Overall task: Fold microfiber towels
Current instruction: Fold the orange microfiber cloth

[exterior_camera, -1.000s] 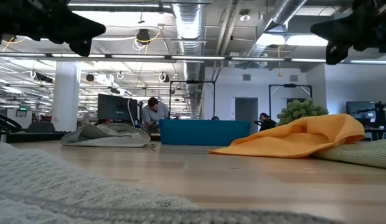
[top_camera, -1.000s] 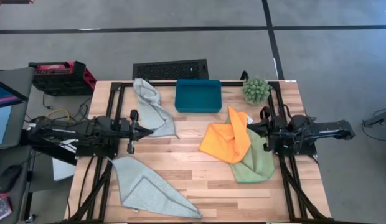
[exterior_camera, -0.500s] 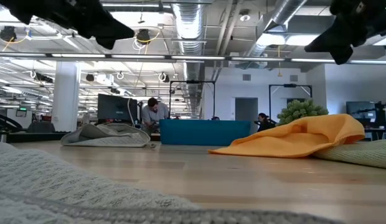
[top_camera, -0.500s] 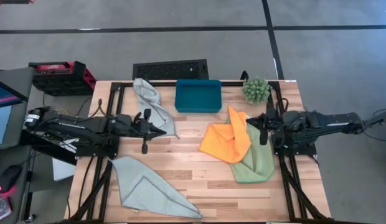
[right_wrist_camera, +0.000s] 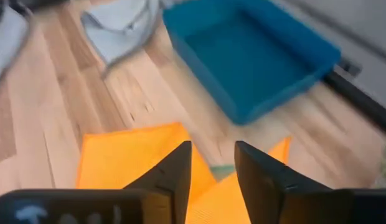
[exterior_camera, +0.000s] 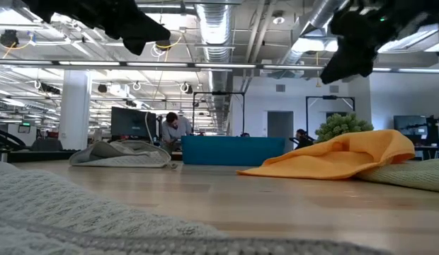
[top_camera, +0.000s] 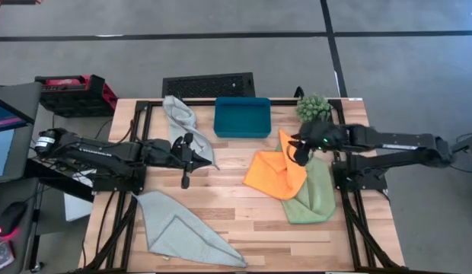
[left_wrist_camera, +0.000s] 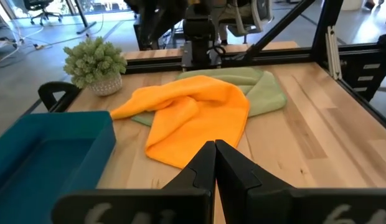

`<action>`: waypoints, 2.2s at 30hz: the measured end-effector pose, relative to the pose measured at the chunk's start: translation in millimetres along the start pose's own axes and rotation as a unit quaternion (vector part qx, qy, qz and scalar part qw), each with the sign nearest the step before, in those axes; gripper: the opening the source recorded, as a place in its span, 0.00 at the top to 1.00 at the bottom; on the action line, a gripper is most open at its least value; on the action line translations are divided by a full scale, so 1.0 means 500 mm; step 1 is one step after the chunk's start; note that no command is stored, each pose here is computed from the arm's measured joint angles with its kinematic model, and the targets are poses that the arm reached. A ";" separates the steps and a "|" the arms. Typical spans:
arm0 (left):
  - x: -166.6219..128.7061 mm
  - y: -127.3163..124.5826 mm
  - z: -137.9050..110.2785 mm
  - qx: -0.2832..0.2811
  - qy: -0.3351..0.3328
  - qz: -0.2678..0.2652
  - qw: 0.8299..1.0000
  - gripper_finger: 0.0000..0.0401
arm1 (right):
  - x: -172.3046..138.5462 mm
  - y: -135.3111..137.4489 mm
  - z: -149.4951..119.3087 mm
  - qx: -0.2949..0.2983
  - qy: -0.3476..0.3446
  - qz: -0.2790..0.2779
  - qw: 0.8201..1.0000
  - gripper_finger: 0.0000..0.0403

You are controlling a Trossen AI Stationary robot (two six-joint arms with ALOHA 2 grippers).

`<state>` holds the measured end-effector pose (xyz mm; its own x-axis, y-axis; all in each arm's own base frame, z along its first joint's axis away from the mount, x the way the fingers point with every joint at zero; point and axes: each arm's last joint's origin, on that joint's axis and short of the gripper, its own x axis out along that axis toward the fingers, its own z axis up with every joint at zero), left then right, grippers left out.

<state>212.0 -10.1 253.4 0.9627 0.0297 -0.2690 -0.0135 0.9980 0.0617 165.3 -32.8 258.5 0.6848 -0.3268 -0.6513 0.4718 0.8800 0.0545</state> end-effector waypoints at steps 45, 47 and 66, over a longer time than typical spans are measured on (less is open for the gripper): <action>0.000 0.000 -0.002 0.000 0.005 0.002 1.000 1.00 | 0.230 0.110 -0.092 -0.393 0.247 0.054 0.884 0.86; 0.000 0.000 -0.002 0.000 0.005 0.002 1.000 1.00 | 0.229 0.111 -0.089 -0.392 0.240 0.055 0.886 0.94; -0.001 0.000 -0.002 -0.013 0.005 0.001 1.000 1.00 | 0.249 0.174 0.050 -0.350 0.054 0.109 0.929 0.99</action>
<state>211.4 -10.0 252.3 0.9600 0.0329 -0.2780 -0.0233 0.9990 0.0377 305.6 -5.6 201.0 0.6447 -0.1104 -0.7564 -0.1751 0.9418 -0.2868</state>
